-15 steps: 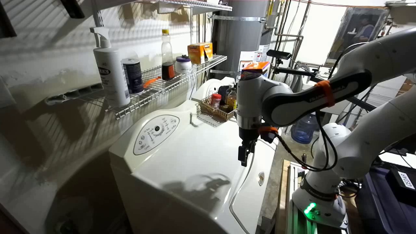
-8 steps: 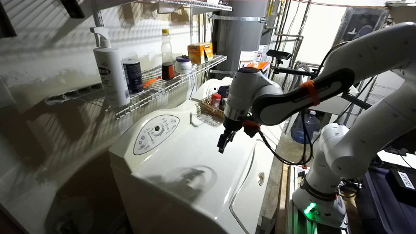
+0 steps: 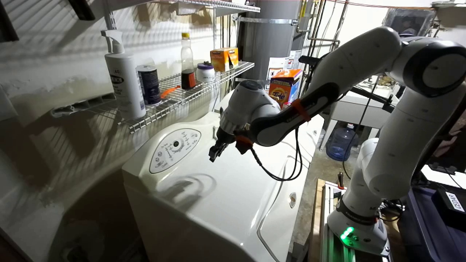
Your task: Press a button on the washing machine on the left.
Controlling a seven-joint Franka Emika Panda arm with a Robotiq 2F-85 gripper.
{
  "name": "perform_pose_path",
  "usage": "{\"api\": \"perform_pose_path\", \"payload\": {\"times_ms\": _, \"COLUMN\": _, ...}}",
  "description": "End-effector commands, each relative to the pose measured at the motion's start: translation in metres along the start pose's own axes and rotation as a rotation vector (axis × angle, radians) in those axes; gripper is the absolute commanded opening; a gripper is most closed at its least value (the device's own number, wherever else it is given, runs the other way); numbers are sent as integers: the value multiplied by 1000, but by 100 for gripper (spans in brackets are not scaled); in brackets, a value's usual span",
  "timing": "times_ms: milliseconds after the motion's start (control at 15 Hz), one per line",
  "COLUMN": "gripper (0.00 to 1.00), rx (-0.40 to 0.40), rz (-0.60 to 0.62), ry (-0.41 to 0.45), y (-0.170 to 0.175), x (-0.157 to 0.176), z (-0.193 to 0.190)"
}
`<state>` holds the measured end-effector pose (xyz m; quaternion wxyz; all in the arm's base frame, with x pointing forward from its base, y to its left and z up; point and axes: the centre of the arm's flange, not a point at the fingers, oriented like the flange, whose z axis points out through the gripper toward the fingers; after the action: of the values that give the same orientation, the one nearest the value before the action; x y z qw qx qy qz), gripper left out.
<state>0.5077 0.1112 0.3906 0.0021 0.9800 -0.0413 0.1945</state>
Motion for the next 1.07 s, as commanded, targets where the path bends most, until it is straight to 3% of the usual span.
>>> {"api": "perform_pose_path", "payload": {"times_ms": 0, "gripper": 16, "rx": -23, "rz": 11, "ry": 81, "y": -23, "x": 48, "z": 39}}
{"api": "perform_pose_path", "payload": {"times_ms": 200, "gripper": 0, "rx": -43, "rz": 5, "ry": 92, "y": -27, "x": 68, "z": 67}}
{"api": "perform_pose_path", "payload": {"times_ms": 600, "gripper": 0, "rx": -14, "rz": -14, "ry": 119, "y": -52, "x": 107, "z": 103}}
{"api": "perform_pose_path", "payload": {"times_ms": 667, "gripper": 1, "rx": -25, "rz": -22, "ry": 95, "y": -35, "x": 83, "z": 85}}
{"api": "perform_pose_path", "payload": {"times_ms": 1000, "gripper": 1, "rx": -11, "rz": -23, "ry": 101, "y": -46, "x": 96, "z": 99}}
